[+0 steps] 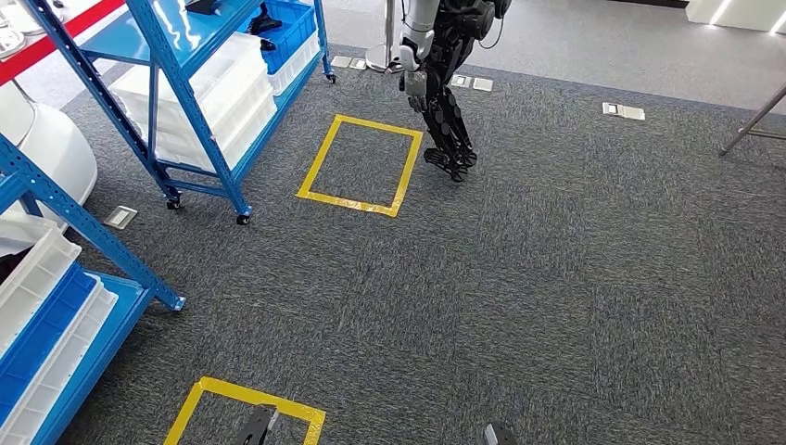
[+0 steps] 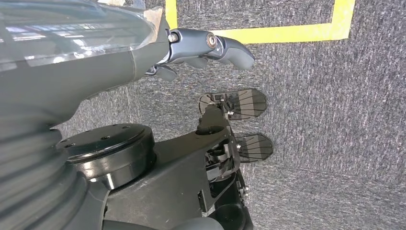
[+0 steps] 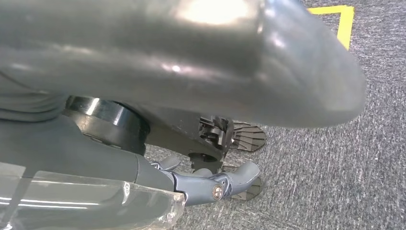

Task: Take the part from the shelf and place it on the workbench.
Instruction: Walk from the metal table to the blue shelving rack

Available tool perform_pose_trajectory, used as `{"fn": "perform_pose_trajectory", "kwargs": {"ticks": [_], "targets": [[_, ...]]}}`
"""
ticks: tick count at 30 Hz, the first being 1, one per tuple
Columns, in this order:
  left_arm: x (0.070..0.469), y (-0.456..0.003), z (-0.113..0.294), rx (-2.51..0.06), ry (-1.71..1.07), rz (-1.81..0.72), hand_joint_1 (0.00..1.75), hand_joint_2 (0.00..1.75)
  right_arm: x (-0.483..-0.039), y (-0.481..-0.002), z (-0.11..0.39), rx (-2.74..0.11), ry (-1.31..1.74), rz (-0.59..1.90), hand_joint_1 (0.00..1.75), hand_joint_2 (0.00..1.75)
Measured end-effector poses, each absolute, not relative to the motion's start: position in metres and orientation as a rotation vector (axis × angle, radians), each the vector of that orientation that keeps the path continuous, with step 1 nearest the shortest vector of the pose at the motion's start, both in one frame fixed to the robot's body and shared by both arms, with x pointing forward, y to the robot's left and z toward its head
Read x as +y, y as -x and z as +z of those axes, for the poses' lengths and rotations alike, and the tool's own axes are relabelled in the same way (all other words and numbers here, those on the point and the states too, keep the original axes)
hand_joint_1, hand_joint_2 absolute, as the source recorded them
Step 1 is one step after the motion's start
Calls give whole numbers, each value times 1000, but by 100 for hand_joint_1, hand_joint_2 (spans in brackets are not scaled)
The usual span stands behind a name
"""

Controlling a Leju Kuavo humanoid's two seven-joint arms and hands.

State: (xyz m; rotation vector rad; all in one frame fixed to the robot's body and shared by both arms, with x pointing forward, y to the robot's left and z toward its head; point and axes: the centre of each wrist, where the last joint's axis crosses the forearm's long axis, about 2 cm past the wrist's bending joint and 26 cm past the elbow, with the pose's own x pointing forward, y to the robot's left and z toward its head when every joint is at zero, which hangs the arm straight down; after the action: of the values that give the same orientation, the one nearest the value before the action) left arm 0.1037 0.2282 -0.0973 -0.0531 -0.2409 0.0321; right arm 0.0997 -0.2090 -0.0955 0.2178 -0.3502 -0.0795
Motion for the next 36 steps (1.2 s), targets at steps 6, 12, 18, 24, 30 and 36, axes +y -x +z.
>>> {"fn": "perform_pose_trajectory", "kwargs": {"ticks": [6, 12, 18, 24, 30, 36], "targets": [[228, -104, -97, -240, 53, 32, 0, 175, -208, -100, -95, -352, -218, -73, 0, 0], [229, -104, -97, -244, 53, 35, 0, 175, -208, -103, -95, -342, -216, -34, 0, 0], [228, -104, -97, -246, 57, 30, 0, 175, -205, -110, -92, -335, -230, -2, 0, 0], [229, -107, -97, -245, 55, 12, 0, 175, -200, -117, -90, -335, -243, -14, 0, 0], [228, -115, -94, -235, 56, -9, 0, 175, -198, -119, -89, -335, -248, -40, 0, 0], [228, -120, -93, -238, 69, -31, 0, 175, -202, -117, -90, -313, -216, -57, 0, 0]]}}
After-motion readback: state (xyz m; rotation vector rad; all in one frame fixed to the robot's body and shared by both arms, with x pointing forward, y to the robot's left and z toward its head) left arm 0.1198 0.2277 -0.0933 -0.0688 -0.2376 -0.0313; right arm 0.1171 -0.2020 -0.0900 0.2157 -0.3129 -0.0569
